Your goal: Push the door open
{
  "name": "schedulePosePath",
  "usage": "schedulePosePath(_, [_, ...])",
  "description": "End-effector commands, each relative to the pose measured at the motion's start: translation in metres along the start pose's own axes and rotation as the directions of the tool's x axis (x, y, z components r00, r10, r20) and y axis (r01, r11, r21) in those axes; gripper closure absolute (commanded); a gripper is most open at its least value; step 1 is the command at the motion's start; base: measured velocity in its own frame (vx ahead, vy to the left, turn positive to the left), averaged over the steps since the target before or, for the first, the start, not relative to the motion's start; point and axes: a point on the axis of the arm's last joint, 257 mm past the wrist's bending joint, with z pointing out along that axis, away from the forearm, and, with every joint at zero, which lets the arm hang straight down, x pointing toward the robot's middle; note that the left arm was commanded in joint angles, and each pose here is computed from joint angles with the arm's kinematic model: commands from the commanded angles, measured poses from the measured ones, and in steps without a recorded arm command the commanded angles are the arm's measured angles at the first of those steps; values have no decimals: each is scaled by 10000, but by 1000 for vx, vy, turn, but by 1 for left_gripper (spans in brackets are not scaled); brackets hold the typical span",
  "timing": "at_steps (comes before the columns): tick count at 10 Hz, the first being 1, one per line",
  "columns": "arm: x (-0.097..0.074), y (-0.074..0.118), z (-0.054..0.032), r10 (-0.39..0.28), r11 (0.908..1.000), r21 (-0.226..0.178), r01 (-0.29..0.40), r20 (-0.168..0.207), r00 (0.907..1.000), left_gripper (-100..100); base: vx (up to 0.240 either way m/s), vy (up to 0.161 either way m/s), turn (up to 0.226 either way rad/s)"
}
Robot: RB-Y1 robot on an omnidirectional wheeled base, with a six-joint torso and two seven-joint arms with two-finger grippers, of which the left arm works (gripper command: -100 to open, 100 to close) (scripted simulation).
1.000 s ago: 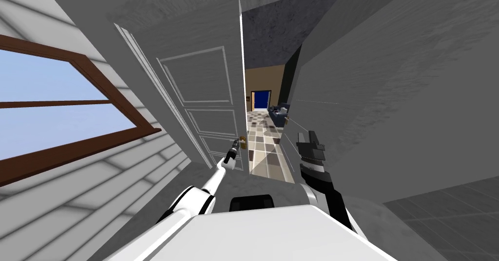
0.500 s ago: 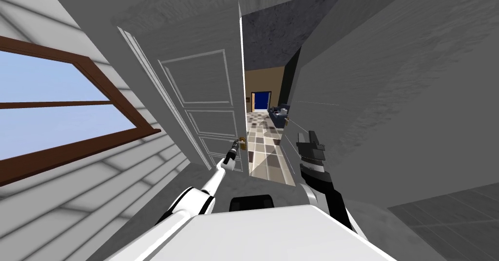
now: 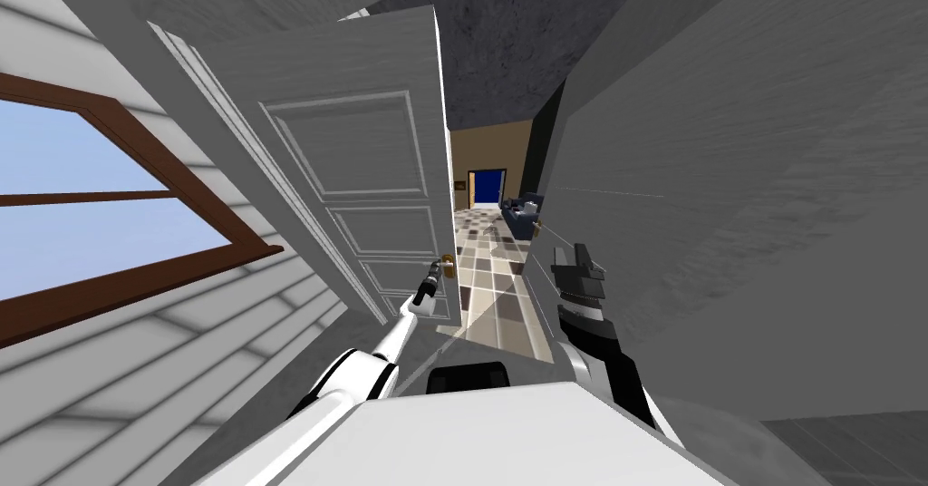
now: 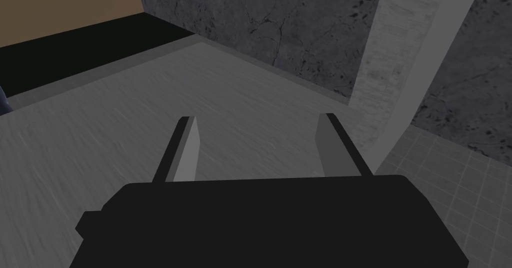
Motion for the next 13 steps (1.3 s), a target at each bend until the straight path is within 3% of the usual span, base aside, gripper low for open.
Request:
schedulePosePath(1, [-213, -55, 3, 54, 9999, 123, -58, 334, 9994, 100, 212, -131, 73])
schedulePosePath(5, [-589, -44, -49, 58, 9999, 92, -68, 1002, 9949, 100, 184, -171, 87])
schedulePosePath(7, [-589, -44, -49, 58, 9999, 92, -68, 1002, 9949, 100, 86, -57, 23])
schedulePosePath(8, [-786, -41, -84, 61, 9999, 78, -72, 1354, 9908, 100, 137, -109, 54])
schedulePosePath(12, [-980, -39, -124, 63, 9999, 67, -75, 1698, 9855, 100, 142, -137, 81])
schedulePosePath(13, [-1118, -39, -156, 64, 10000, 60, -77, 1945, 9809, 100, 129, -85, 44])
